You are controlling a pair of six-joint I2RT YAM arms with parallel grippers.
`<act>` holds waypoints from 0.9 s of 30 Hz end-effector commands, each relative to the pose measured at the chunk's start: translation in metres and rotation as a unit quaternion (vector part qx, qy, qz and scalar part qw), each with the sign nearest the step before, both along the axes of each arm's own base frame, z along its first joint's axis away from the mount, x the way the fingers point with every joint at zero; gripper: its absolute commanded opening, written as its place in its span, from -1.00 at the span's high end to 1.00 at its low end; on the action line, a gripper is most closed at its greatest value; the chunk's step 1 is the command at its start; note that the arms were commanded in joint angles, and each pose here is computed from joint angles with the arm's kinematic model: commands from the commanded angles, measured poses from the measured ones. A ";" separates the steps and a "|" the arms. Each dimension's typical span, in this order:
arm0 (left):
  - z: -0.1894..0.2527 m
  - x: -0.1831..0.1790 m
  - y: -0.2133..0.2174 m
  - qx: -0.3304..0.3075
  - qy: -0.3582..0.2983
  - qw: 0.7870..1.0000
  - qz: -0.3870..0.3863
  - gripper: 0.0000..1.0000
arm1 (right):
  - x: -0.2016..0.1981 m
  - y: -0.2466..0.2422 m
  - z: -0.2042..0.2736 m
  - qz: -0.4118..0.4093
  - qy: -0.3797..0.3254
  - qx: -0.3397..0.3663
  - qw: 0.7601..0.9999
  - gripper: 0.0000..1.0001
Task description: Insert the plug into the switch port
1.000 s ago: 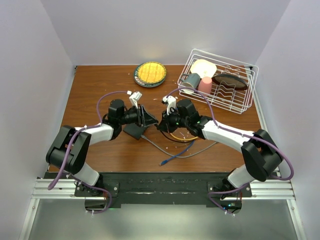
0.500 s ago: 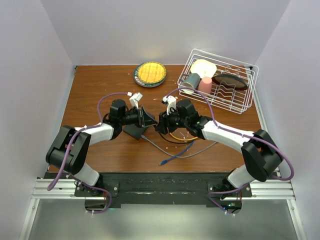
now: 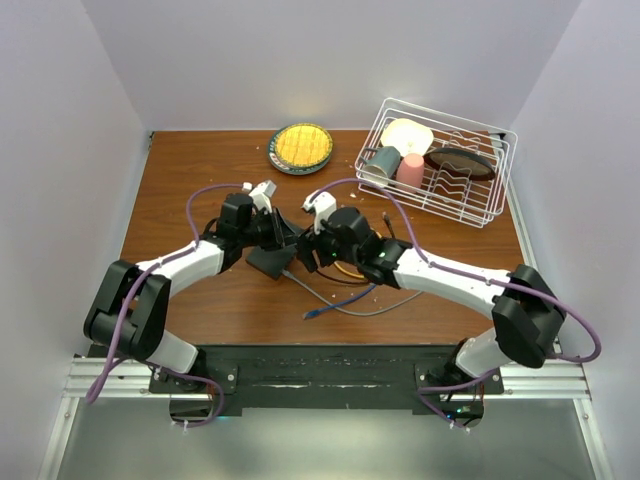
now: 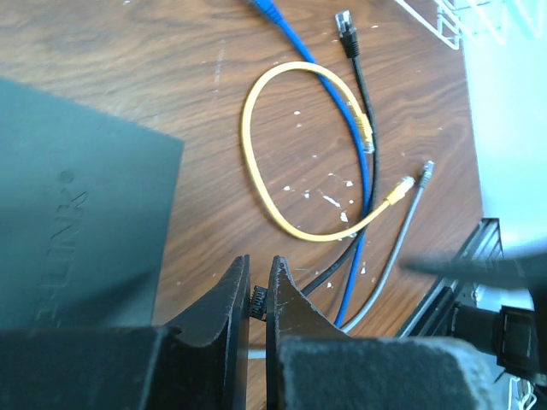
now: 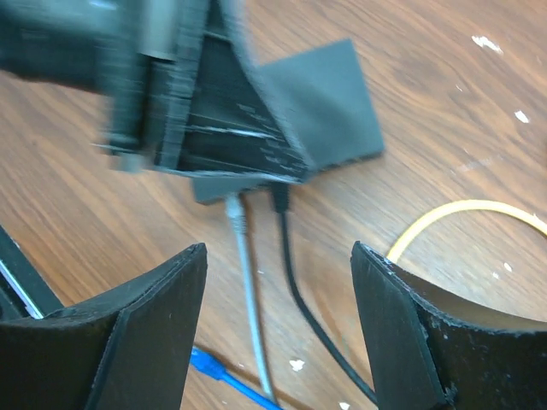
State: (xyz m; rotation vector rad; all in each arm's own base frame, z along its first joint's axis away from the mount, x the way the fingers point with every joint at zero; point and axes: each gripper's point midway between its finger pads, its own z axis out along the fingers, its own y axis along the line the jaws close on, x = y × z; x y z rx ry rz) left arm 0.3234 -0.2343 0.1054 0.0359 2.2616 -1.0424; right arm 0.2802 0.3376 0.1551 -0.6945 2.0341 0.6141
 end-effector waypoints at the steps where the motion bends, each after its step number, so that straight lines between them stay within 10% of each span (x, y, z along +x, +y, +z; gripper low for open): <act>1: 0.012 0.009 0.003 0.001 -0.007 1.000 0.025 1.00 | 0.007 0.009 0.006 -0.024 -0.044 -0.034 0.998 -0.36; 27: 0.020 0.004 -0.002 -0.017 -0.018 1.000 0.010 1.00 | 0.017 0.028 -0.039 -0.056 -0.047 -0.058 0.996 0.33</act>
